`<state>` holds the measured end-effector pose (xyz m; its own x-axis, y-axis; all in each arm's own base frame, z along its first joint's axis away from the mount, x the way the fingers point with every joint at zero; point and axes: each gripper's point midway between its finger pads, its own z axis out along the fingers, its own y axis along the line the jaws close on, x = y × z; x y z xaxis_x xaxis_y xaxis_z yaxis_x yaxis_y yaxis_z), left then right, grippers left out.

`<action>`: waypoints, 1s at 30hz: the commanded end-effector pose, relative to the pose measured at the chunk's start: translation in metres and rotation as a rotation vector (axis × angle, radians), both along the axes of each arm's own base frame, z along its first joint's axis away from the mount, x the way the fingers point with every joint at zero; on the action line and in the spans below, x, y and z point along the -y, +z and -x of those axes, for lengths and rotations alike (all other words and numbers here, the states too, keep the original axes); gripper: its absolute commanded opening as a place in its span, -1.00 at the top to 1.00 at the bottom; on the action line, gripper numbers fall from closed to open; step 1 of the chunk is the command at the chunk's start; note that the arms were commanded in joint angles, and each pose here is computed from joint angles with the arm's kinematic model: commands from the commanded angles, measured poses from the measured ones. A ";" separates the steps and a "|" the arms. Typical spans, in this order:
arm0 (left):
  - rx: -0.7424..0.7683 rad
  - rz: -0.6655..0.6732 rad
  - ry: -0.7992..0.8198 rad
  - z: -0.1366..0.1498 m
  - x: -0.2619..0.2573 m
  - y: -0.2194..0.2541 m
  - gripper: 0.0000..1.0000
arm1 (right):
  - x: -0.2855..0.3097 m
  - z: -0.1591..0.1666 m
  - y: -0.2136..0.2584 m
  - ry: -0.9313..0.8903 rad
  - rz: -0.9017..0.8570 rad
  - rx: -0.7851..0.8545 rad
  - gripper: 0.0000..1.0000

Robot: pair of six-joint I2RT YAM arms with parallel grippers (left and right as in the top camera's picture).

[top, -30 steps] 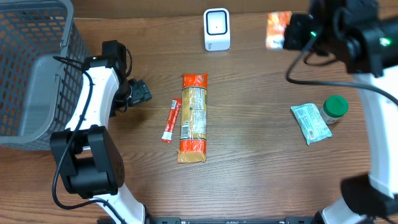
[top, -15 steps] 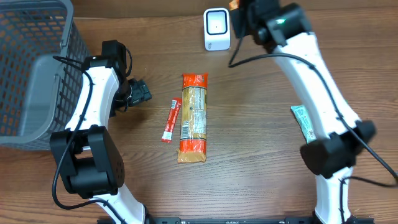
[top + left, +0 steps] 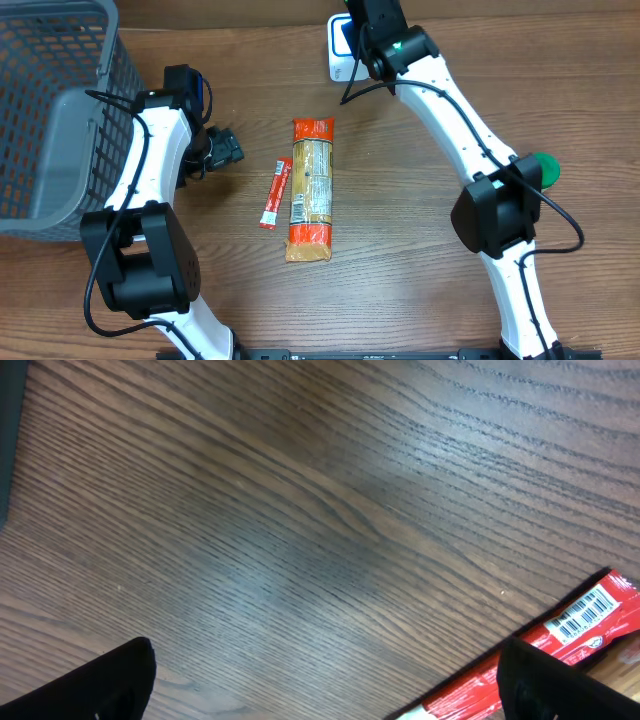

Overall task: Scan the item barcode
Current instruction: 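Hold the orange packet in front of the white scanner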

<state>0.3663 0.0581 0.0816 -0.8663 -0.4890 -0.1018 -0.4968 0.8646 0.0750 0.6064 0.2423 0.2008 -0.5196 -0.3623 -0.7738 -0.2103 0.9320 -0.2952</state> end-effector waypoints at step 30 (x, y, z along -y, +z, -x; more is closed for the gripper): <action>0.016 -0.009 -0.028 -0.001 0.000 0.007 -1.00 | -0.025 -0.021 -0.055 0.026 0.307 0.096 0.92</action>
